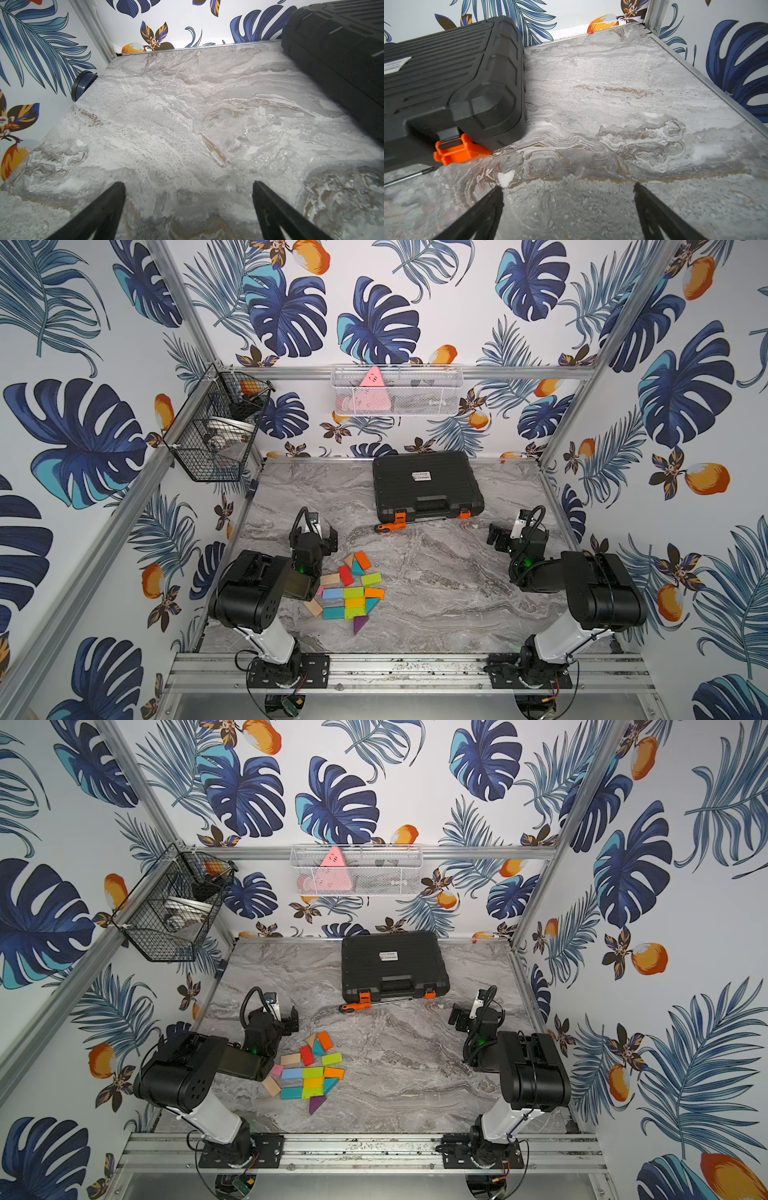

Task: Assemble a piece of candy with building blocks
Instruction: Pick up the building block from the center of the board.

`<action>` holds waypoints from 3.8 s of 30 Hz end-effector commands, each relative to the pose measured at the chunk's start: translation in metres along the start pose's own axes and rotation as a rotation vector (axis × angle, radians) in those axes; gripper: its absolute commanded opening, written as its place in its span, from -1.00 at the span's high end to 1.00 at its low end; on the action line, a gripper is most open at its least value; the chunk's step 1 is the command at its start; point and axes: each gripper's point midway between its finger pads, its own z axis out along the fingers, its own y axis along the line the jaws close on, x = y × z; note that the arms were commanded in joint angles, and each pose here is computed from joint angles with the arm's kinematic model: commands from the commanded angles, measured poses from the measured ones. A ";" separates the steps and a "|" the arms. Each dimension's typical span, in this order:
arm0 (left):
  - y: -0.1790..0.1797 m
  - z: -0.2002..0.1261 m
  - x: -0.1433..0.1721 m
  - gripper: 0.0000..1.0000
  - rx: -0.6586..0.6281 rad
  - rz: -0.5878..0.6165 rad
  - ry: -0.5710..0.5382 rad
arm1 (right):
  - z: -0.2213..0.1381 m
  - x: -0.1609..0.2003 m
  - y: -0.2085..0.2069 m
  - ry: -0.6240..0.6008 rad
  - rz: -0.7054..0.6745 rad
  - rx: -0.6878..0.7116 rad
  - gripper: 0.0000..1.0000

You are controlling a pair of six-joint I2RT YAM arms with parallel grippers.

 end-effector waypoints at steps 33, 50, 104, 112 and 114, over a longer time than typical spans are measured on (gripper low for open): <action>-0.032 -0.190 -0.121 -0.89 0.359 -0.320 0.348 | -0.129 -0.070 0.179 0.297 0.133 -0.576 -1.00; 0.028 -0.265 -0.134 -0.78 0.300 -0.376 0.021 | -0.206 0.077 0.323 0.427 -0.991 -1.094 -0.74; 0.030 -0.263 -0.137 -0.76 0.308 -0.396 -0.004 | -0.154 0.199 0.368 0.677 -1.348 -1.219 0.17; 0.030 -0.263 -0.137 -0.76 0.303 -0.399 -0.004 | -0.156 0.190 0.368 0.650 -1.354 -1.208 0.44; 0.030 -0.263 -0.137 -0.76 0.303 -0.399 -0.003 | -0.156 0.185 0.367 0.646 -1.361 -1.198 0.49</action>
